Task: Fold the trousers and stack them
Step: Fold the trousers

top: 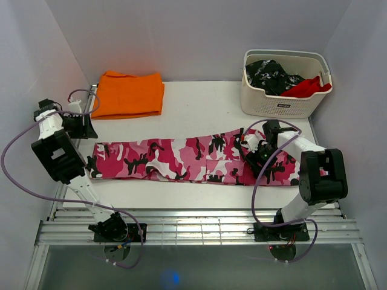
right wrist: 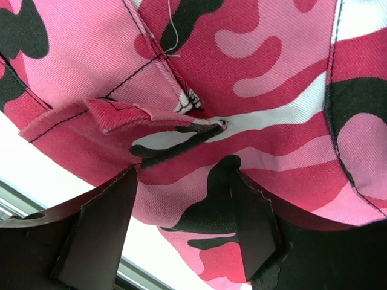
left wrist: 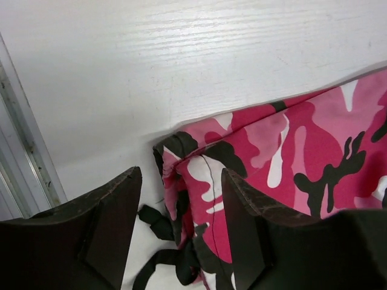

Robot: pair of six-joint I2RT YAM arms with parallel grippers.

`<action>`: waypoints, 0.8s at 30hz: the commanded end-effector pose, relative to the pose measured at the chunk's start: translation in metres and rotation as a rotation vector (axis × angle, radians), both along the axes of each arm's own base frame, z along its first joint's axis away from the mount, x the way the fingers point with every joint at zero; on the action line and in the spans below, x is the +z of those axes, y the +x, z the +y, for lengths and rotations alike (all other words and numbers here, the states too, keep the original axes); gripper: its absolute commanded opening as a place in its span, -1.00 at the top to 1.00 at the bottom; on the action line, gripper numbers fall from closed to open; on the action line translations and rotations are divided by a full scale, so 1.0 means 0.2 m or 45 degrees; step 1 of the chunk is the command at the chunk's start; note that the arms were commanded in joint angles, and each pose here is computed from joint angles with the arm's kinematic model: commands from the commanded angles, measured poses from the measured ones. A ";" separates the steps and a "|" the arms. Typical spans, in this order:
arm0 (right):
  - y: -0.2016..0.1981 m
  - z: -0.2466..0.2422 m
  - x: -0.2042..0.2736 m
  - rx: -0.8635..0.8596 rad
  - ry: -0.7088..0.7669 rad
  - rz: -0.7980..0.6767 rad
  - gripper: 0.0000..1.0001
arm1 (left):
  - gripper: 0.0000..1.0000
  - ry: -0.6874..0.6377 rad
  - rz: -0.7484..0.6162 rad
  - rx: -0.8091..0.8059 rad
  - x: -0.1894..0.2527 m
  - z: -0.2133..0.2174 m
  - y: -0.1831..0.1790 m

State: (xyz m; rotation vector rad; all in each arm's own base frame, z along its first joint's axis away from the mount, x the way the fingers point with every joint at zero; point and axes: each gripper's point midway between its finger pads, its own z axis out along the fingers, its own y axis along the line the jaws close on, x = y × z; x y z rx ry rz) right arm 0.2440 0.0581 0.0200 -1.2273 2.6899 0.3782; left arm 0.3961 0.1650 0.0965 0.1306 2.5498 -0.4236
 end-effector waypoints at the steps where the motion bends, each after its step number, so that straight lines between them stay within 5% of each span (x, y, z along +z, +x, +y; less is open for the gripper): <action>1: -0.11 -0.05 -0.12 0.000 -0.062 0.104 -0.39 | -0.30 -0.008 -0.037 -0.048 0.01 0.01 0.05; 11: -0.10 -0.05 -0.15 -0.001 -0.063 0.139 -0.36 | -0.19 -0.053 0.046 -0.076 -0.13 -0.04 -0.04; 24: -0.12 -0.06 -0.15 0.004 -0.083 0.143 -0.35 | 0.36 -0.129 0.010 -0.109 -0.09 -0.11 -0.06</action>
